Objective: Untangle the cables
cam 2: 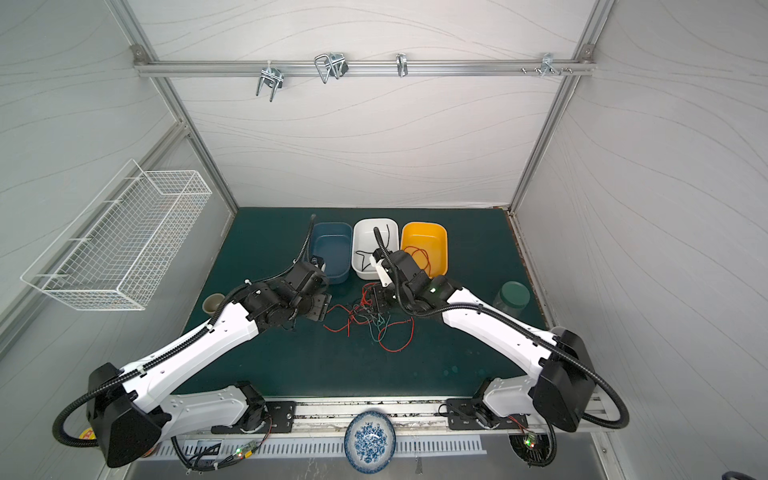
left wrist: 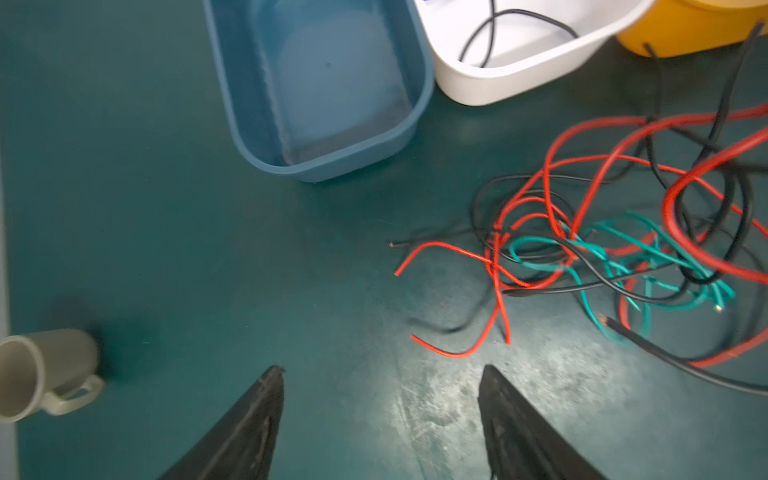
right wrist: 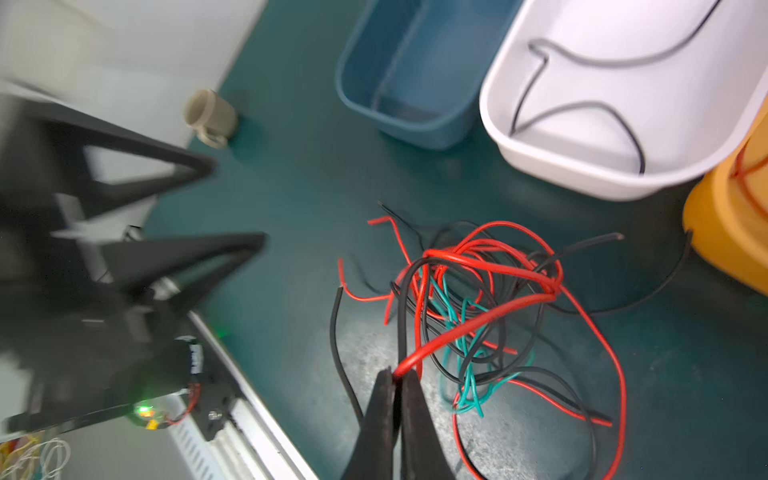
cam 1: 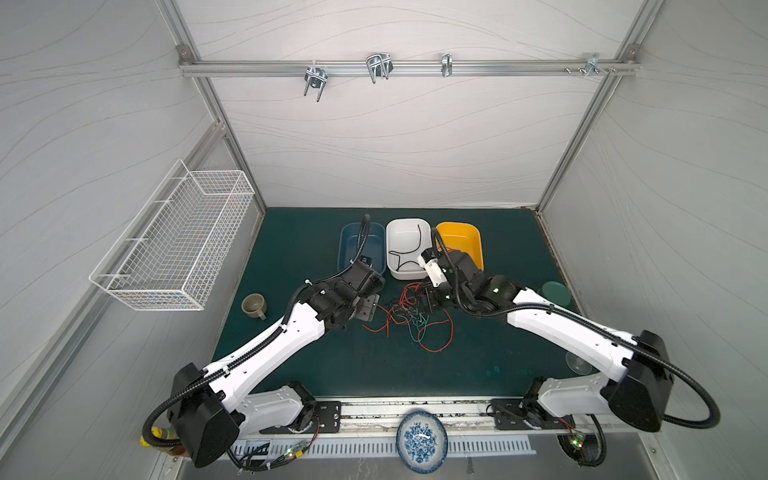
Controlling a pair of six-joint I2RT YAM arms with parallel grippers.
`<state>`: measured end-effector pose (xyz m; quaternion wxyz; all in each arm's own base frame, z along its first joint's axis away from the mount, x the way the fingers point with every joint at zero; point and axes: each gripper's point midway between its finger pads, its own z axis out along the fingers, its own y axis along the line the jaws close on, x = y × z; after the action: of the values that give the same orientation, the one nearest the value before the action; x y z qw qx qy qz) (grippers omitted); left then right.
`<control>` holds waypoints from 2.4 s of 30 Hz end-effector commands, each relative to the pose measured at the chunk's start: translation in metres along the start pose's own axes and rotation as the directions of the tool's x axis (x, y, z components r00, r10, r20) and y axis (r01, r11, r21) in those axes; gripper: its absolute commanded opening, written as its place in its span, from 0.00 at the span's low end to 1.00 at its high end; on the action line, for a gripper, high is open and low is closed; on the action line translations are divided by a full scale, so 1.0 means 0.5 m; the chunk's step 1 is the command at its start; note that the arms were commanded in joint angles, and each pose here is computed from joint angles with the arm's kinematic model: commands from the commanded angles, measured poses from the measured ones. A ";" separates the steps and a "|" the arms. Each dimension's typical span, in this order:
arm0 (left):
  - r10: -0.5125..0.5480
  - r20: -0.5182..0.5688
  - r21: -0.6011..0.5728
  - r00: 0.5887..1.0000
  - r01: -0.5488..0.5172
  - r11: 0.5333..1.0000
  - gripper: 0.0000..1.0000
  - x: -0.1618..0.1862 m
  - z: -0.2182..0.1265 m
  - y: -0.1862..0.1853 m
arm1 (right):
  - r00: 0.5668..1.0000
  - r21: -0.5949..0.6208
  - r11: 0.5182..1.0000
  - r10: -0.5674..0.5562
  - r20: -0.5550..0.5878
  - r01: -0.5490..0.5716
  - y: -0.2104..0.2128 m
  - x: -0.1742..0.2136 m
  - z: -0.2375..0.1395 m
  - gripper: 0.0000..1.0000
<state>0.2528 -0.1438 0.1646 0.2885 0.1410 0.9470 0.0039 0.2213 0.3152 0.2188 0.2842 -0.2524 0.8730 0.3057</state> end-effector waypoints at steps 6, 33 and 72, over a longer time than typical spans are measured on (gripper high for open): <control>-0.025 0.070 0.310 0.997 0.002 0.951 0.76 -0.035 -0.060 -0.099 | 0.994 -0.140 0.985 -0.094 0.050 0.100 0.077 -0.059 -0.104 0.02; -0.317 -0.014 0.723 0.948 0.229 0.652 0.78 -0.048 -0.098 -0.237 | 0.997 -0.401 0.914 -0.045 0.062 0.066 0.068 0.019 -0.142 0.00; -0.277 -0.056 0.589 0.959 0.256 0.767 0.04 -0.023 0.061 -0.270 | 0.989 -0.519 0.849 -0.023 0.147 0.097 0.104 0.037 -0.229 0.00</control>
<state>0.2313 -0.2770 0.1188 0.2186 0.0906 0.9094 -0.3421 0.1324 0.2740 0.2984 0.2496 -0.3375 0.7215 0.5506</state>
